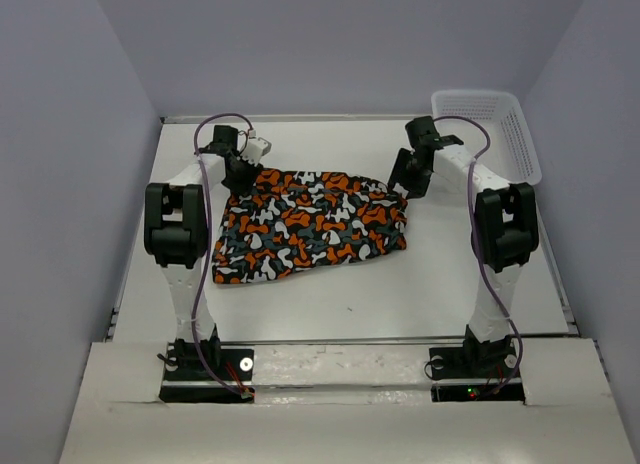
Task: Fold and stack the shorts
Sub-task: Smooth out the shorts at the center of the board.
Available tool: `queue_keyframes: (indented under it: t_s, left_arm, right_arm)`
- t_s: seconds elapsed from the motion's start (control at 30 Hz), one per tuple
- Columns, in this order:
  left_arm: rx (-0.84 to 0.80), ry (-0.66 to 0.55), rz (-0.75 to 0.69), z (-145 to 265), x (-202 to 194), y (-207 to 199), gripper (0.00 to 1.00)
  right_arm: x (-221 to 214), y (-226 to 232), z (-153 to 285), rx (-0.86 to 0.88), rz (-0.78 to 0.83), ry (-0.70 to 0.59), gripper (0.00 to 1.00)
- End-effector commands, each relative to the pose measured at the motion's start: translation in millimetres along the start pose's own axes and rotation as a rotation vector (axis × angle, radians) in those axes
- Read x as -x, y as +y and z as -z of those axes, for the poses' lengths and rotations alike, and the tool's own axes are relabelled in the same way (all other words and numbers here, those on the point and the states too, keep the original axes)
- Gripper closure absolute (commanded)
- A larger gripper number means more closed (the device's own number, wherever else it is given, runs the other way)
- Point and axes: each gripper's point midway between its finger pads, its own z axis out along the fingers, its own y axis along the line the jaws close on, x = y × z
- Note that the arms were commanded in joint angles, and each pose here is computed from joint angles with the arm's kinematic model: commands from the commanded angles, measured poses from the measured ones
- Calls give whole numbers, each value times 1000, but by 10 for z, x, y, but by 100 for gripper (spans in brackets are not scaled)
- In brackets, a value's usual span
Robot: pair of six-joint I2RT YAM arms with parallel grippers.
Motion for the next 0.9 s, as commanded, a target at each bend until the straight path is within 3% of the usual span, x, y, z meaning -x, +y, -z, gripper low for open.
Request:
queue_keyframes:
  t_s: [0.0,0.1,0.23,0.6,0.63,0.73,0.77,0.8,0.87]
  left_arm:
    - [17,2,15,56,58,49,54]
    - [47,33,21,130,-23,80,42]
    - [100,7,10,260,32,164,35]
    - [61,55,59,65,-119,87,40]
    - [53,53,61,55,-120,72,42]
    - [31,47,73,48,-115,26,72]
    - [25,44,74,52,-108,15,89]
    - [26,36,76,83,-83,14,99]
    - [37,20,75,160,-32,30,100]
  right_arm:
    - [24,40,-99,10,-2,-13,41]
    - [0,22,-125,5,2,-6,38]
    - [-36,-7,-162,-4,6,5,36]
    - [-76,-51,-202,-15,21,12,37]
    - [-76,-45,-195,-11,23,13,38]
    - [-72,-35,-202,-7,21,12,45]
    - [-69,-33,-203,-6,21,11,49]
    - [-65,-33,-204,-6,21,9,52]
    - [-67,-38,-185,-8,21,8,61]
